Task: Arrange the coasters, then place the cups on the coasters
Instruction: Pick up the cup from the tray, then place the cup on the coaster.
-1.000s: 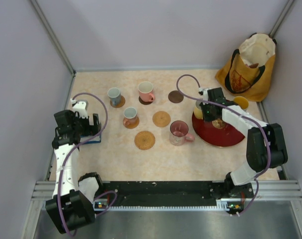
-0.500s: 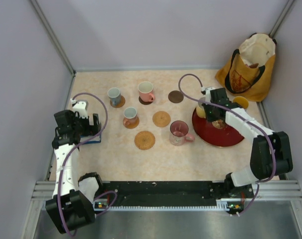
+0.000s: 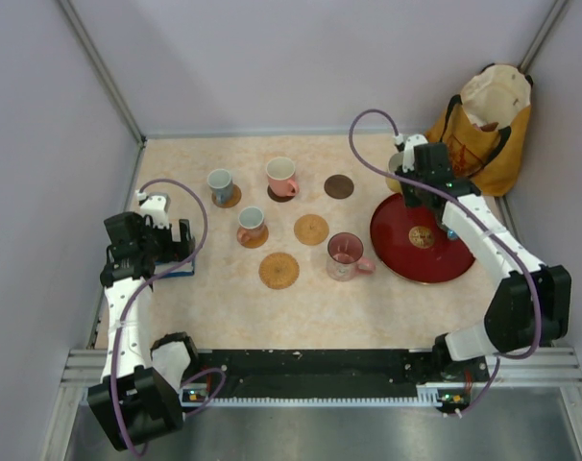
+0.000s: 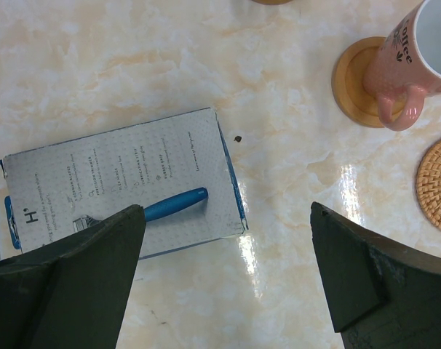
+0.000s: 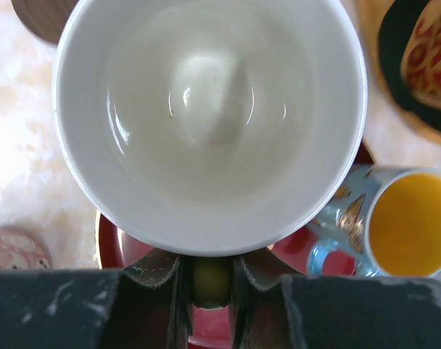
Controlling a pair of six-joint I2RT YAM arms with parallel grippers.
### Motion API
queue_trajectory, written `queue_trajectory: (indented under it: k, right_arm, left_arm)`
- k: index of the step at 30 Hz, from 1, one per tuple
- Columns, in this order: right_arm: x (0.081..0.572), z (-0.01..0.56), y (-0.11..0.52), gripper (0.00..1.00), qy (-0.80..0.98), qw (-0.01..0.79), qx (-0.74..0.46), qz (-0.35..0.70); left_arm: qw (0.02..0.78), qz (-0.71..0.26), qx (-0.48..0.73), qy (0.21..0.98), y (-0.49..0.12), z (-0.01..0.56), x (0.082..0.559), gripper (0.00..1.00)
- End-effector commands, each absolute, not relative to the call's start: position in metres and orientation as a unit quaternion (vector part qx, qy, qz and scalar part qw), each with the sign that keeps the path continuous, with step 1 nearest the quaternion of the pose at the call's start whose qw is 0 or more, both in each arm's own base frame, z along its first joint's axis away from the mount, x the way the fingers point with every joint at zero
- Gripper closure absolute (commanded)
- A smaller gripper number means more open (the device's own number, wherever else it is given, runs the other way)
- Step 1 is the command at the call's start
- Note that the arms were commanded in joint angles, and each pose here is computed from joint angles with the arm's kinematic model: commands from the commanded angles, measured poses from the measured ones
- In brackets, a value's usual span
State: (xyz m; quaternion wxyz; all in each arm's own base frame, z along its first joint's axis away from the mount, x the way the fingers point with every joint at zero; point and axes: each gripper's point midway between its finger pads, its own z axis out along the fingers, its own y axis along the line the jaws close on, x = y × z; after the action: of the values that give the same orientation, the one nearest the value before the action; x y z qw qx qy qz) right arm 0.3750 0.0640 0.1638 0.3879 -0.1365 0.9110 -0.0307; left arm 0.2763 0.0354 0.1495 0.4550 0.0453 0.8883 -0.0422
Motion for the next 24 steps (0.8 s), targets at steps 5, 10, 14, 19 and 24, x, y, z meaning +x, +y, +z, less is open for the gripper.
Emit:
queue_trajectory:
  k: [5, 10, 14, 19, 24]
  right_arm:
    - [0.454, 0.242, 0.101, 1.00, 0.859, 0.493, -0.135, -0.025]
    - [0.482, 0.239, 0.127, 1.00, 0.856, 0.493, -0.152, -0.003]
    - [0.496, 0.229, 0.152, 1.00, 0.855, 0.487, -0.176, 0.017]
    - [0.509, 0.227, 0.179, 1.00, 0.848, 0.488, -0.206, 0.037]
    - [0.516, 0.213, 0.203, 1.00, 0.848, 0.477, -0.221, 0.060]
  left_arm:
    - [0.484, -0.020, 0.049, 0.874, 0.042, 0.163, 0.279, 0.01]
    - [0.474, -0.029, 0.046, 0.879, 0.041, 0.161, 0.279, 0.01]
    - [0.457, -0.019, 0.032, 0.889, 0.049, 0.149, 0.283, 0.01]
    - [0.450, 0.002, 0.020, 0.893, 0.059, 0.146, 0.285, 0.01]
    - [0.439, 0.009, 0.012, 0.898, 0.065, 0.140, 0.288, 0.01]
